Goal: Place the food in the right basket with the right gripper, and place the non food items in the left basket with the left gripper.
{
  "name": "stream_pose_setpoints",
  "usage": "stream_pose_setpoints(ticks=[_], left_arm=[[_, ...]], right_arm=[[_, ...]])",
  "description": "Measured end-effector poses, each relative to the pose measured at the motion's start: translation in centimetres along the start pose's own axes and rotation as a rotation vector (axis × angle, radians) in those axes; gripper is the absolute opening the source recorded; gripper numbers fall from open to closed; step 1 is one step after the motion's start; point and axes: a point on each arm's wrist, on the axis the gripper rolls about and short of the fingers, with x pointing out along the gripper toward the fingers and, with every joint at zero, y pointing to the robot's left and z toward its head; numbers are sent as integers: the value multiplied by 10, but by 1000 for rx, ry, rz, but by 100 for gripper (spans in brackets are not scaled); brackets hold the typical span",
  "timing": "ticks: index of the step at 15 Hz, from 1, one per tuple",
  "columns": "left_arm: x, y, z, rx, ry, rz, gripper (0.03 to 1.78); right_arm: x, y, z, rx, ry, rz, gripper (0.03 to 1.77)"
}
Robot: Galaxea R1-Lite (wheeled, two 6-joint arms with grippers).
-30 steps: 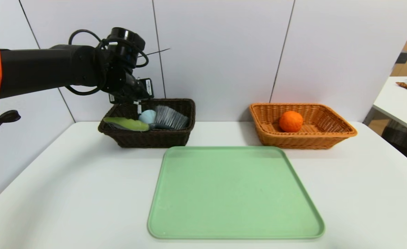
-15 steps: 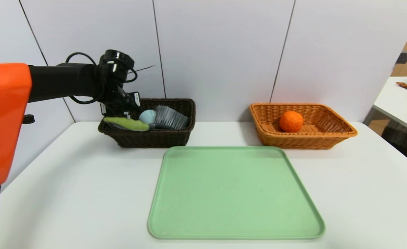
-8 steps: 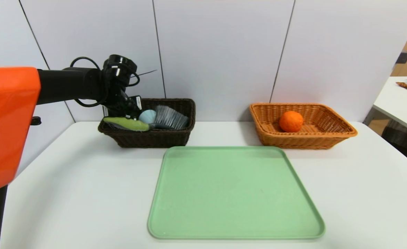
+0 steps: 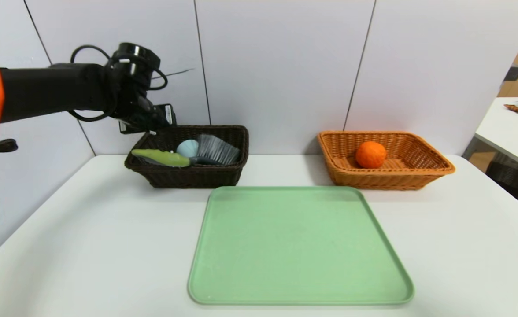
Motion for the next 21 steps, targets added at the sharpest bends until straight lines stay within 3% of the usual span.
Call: stream_pose_setpoints(ticks=[4,6,8,12,15,21], left_arm=[[-104,12,25,96,-89,-166,149],[-159,29,19,178,-106,-250,154],[-205,50,-2,284,-120,-280,158],[-268,97,-57,455,-159,-133,163],[-294,128,-86,423,-179,28,165],[-339,158,-170,377,-245,110,167]], right_arm=[[-2,0,0,-70,-4,8,170],[-2,0,0,-125,-2,19,170],[1,1,-1,-194,13,30,170],[8,2,-4,-235,50,71,170],[8,2,-4,-225,50,62,170],[-13,-7,-23,-187,-35,25,170]])
